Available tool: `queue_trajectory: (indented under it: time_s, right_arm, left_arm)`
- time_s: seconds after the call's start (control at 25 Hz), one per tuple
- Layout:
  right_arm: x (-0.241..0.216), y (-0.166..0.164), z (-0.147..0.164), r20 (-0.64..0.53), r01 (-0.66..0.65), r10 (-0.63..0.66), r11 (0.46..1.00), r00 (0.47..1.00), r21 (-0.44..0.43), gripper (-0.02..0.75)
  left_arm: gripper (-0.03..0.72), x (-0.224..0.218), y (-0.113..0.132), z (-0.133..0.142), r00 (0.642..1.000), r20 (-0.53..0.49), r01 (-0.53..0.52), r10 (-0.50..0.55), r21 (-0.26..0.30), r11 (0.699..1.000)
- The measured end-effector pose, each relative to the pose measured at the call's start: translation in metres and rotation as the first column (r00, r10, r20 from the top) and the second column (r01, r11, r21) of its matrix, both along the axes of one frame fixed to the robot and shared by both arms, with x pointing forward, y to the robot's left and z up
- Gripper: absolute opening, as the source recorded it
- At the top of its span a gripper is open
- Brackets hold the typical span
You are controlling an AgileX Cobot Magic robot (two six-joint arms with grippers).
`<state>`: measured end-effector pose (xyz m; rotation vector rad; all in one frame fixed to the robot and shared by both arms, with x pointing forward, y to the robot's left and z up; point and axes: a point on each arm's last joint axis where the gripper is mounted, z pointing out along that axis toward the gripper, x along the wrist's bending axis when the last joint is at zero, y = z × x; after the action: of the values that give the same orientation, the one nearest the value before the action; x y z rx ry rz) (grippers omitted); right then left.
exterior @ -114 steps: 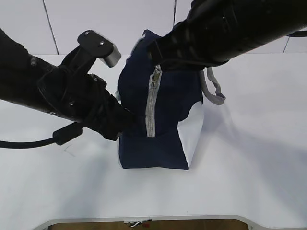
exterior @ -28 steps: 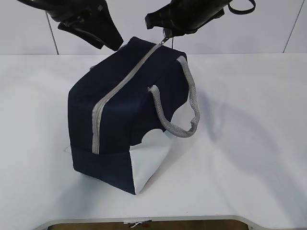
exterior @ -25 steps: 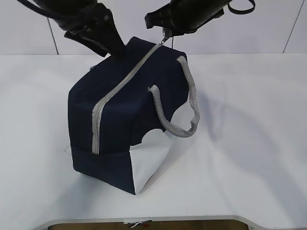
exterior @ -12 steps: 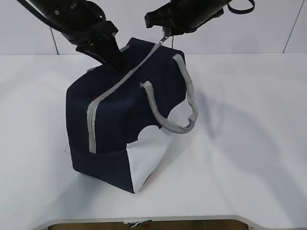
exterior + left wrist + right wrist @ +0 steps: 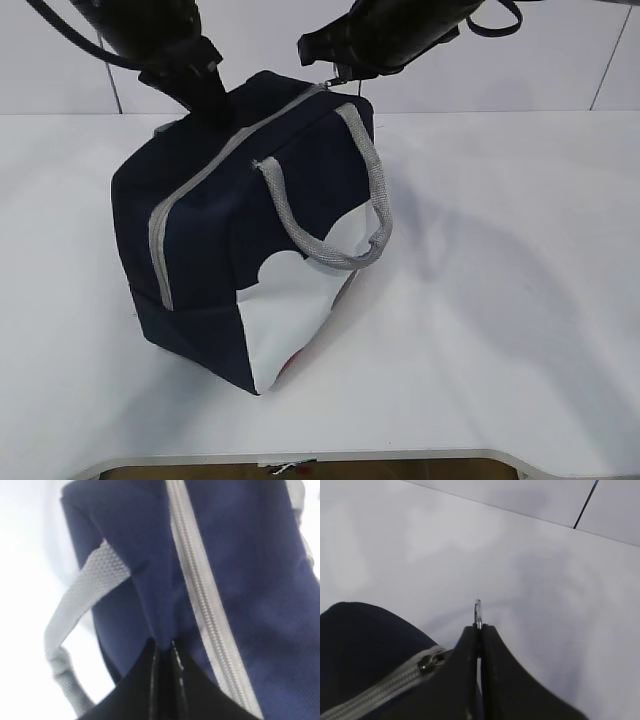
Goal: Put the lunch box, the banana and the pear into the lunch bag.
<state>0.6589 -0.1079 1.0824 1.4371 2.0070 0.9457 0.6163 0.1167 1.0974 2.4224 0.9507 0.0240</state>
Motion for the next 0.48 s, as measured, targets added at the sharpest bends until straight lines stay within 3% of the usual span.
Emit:
queue_trajectory:
  time_s: [0.48]
  right_arm:
    - [0.018, -0.013, -0.027, -0.059, 0.049, -0.049, 0.999, 0.997, 0.014, 0.012]
  left_arm:
    - [-0.002, -0.014, 0.007, 0.028, 0.998, 0.060, 0.009, -0.009, -0.001, 1.000]
